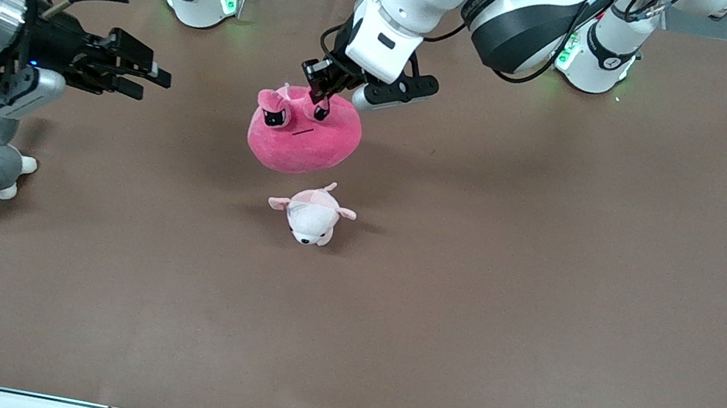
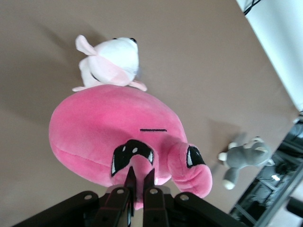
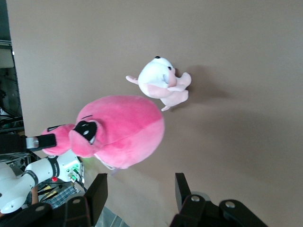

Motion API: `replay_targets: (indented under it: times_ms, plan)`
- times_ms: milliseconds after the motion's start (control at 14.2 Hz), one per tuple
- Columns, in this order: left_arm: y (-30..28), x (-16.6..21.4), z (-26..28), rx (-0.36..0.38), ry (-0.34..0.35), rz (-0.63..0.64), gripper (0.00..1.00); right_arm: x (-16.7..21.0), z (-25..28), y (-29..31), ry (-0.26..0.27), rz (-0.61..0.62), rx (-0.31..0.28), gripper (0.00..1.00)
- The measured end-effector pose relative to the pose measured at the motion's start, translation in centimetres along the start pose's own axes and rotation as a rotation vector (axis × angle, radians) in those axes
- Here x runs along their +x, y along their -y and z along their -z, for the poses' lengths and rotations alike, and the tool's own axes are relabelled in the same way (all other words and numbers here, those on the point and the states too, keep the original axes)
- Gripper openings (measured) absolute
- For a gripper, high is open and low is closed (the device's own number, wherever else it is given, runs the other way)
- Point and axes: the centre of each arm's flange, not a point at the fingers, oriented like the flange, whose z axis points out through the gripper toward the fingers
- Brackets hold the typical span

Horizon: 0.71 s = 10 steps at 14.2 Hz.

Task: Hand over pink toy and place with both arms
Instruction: 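Hold the pink plush up while the right gripper reaches toward it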

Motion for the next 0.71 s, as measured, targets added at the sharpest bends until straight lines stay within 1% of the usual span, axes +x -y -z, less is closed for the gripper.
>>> replay_targets:
  times_ms: [141, 353, 494, 705]
  plan:
    - [-0.2, -0.4, -0.7, -0.021, 0.009, 0.033, 0.09, 0.7, -1.8, 0.8, 0.023, 0.013, 0.005, 0.66]
    - [-0.3, -1.4, -1.9, -0.024, 0.025, 0.055, 0.09, 1.6, -4.9, 3.0, 0.046, 0.046, 0.018, 0.66]
    - [-0.5, -1.4, -2.2, -0.035, 0.031, 0.079, 0.09, 1.9, -5.9, 3.6, 0.053, 0.053, 0.031, 0.66]
    - [-0.7, -1.5, -2.5, -0.044, 0.038, 0.095, 0.09, 2.3, -6.4, 3.2, 0.058, 0.046, 0.032, 0.66]
